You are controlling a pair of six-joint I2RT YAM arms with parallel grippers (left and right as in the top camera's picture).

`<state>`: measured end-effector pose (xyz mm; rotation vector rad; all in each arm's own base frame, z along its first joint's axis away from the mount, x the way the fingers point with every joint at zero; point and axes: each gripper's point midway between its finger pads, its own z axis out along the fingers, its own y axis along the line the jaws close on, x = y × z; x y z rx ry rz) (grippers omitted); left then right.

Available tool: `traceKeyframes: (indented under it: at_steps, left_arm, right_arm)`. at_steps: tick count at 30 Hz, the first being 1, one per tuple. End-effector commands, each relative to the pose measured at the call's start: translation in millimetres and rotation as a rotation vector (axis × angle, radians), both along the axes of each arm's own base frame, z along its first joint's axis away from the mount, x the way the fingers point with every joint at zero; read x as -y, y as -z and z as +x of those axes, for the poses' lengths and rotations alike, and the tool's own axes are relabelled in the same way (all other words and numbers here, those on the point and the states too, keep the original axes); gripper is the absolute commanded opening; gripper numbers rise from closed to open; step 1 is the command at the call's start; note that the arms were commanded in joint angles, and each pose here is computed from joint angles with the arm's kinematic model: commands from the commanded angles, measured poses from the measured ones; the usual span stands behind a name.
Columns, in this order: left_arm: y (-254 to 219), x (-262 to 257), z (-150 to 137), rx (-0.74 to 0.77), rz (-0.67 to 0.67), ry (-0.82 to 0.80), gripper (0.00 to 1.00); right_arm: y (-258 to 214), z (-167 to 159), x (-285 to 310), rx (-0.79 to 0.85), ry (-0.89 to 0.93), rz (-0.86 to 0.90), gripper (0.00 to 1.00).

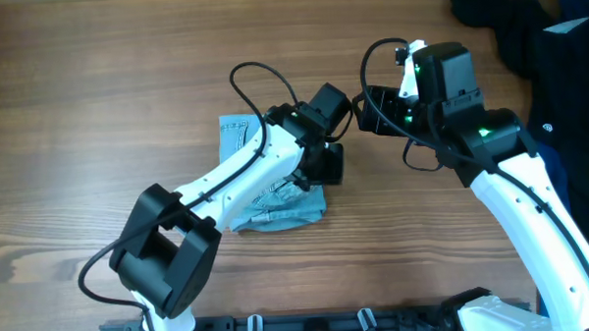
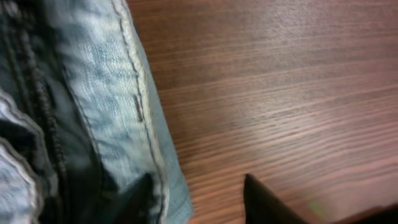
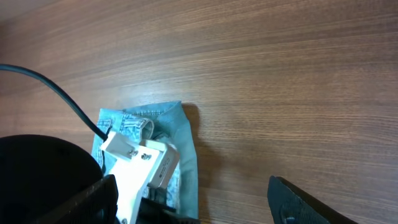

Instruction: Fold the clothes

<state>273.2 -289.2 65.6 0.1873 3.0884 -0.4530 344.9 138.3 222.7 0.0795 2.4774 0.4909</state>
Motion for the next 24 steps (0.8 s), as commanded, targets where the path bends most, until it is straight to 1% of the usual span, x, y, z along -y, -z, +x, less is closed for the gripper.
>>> traceKeyframes:
  at_steps: [1,3,4,6,7,8,9,10,11,12,13,14,15,18,20,22,24]
  left_arm:
    - [-14,-9,1,-0.054,-0.052,-0.039,0.31]
    - [-25,-18,10,-0.028,-0.068,-0.052,0.33]
    - [-37,-26,15,-0.005,-0.084,-0.072,0.37]
    - [-64,-46,25,0.043,-0.111,-0.124,0.38]
    - [-71,-57,29,0.068,-0.1,-0.148,0.39]
    - [-80,-70,33,0.1,-0.088,-0.176,0.4]
    - [-96,-90,41,0.141,-0.093,-0.226,0.39]
    - [-107,-103,47,0.18,-0.103,-0.244,0.3]
    - [-113,-118,54,0.213,-0.088,-0.283,0.19]
    - [-118,-141,64,0.248,-0.058,-0.351,0.04]
    - [-118,-158,71,0.259,-0.043,-0.396,0.04]
    - [-116,-173,77,0.255,-0.034,-0.441,0.04]
    - [-113,-189,83,0.247,-0.025,-0.485,0.04]
    - [-101,-214,91,0.215,-0.002,-0.554,0.04]
    - [-93,-217,92,0.199,0.011,-0.541,0.04]
    - [-76,-216,88,0.145,0.039,-0.502,0.05]
    - [-66,-217,81,0.097,0.062,-0.484,0.07]
  right_arm:
    - [-5,0,5,0.016,0.028,-0.006,0.78]
    - [-6,2,4,0.025,0.028,-0.003,0.78]
    - [-8,4,3,0.037,0.027,0.001,0.78]
    - [-10,6,3,0.048,0.024,0.004,0.81]
    - [-10,6,3,0.048,0.024,0.004,0.82]
    - [-11,5,0,0.05,-0.002,0.007,0.81]
    - [-12,2,-9,0.066,-0.089,0.004,0.77]
    - [-15,-5,-22,0.087,-0.212,0.013,0.59]
    - [-19,-18,-44,0.122,-0.416,0.052,0.48]
    - [-23,-38,-68,0.148,-0.625,0.114,0.35]
    - [-19,-51,-80,0.135,-0.727,0.147,0.19]
    - [-4,-61,-88,0.086,-0.785,0.136,0.06]
    - [12,-70,-96,0.044,-0.852,0.118,0.05]
    - [46,-94,-129,-0.012,-1.043,0.079,0.06]
    - [64,-104,-152,-0.017,-1.133,0.059,0.07]
    - [101,-95,-157,-0.072,-1.125,-0.025,0.07]
    - [143,-90,-149,-0.181,-1.1,-0.098,0.08]
